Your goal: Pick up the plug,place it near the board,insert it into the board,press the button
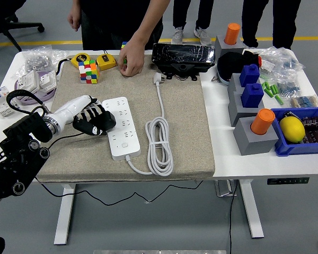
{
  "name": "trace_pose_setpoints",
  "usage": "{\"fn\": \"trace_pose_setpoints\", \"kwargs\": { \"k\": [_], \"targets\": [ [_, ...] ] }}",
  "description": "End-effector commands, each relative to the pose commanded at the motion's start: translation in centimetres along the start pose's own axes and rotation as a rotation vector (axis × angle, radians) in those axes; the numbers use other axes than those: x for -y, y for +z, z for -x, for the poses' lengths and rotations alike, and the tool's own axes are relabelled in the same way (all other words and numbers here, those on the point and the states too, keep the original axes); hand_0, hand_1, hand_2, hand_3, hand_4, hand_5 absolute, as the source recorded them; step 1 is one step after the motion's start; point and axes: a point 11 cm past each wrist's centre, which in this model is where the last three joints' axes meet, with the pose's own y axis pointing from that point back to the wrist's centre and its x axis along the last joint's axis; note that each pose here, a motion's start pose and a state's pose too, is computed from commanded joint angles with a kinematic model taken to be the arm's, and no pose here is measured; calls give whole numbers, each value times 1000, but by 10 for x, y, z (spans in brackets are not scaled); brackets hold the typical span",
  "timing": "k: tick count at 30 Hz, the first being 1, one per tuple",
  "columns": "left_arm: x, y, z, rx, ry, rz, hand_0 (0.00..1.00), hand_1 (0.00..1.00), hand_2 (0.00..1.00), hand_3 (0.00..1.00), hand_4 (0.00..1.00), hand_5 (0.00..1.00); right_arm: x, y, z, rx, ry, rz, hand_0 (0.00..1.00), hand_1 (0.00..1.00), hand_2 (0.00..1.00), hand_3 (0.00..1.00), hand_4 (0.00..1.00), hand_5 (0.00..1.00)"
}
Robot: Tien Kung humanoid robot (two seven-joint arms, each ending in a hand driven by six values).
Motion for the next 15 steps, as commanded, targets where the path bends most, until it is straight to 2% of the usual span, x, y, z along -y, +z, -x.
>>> {"fn": "trace_pose_setpoints", "kwargs": {
  "k": [2, 3, 15],
  "targets": [
    [0, 0, 0, 2, 0, 1, 326, 467, 378, 537, 755, 2, 0, 0, 0, 1, -1, 0, 783, 695, 711, 756, 998, 998],
    [0, 1, 0, 6, -3, 1, 327, 436, 368, 532, 758, 2, 0, 0, 0, 1, -1, 0, 784, 696, 710, 755, 998, 998],
    [0, 2, 1, 17, 4, 7, 329, 430, 368, 523, 759, 2, 0, 0, 0, 1, 0, -1, 783, 695, 711, 756, 998, 998]
  ]
}}
